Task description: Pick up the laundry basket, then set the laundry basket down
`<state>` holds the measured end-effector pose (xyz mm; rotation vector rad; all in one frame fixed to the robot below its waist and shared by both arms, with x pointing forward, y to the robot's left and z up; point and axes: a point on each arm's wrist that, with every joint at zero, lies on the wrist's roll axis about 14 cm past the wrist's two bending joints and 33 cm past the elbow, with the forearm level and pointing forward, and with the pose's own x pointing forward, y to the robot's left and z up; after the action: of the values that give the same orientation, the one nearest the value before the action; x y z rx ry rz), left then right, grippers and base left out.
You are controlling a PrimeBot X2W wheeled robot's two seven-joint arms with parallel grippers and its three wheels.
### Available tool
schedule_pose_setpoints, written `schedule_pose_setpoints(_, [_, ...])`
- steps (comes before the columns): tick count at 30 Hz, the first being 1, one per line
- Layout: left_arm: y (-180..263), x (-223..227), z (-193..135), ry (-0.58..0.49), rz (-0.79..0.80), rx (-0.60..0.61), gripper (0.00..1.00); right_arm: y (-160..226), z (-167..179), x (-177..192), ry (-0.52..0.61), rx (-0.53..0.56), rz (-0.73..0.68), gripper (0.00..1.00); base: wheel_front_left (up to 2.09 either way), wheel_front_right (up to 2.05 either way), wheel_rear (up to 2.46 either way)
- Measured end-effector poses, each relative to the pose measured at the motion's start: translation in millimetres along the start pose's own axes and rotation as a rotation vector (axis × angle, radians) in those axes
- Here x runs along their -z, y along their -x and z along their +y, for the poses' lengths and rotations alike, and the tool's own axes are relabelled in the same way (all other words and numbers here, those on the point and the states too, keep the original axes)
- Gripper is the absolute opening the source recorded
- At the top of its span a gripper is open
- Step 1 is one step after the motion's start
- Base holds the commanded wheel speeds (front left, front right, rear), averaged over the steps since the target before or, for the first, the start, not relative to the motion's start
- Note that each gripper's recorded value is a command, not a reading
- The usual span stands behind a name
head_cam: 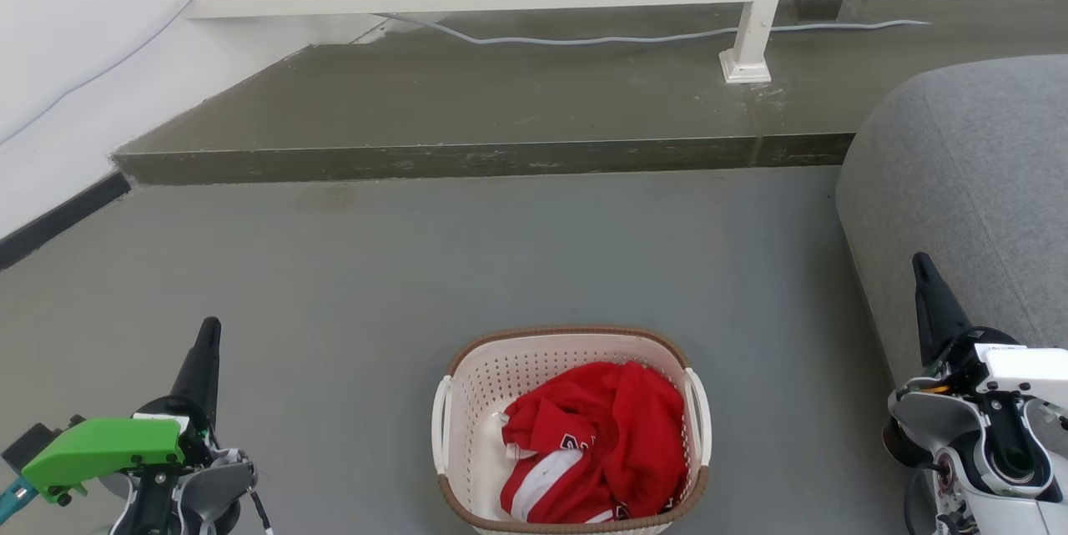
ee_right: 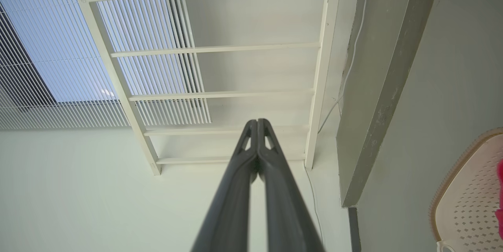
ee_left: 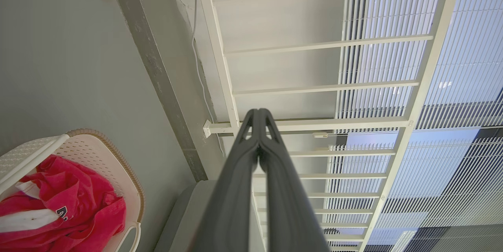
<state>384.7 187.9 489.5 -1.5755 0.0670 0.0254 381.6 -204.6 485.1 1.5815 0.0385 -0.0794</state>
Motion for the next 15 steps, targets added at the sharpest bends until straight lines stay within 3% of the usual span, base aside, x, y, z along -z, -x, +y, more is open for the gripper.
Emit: schedule_pose_setpoints(15, [0.0,0.1,-0.2,0.000,0.000,0.001,0.00,0.0,0.2,0.0,0.000,-0.001,0.000,0.00,0.00,0.00,0.00])
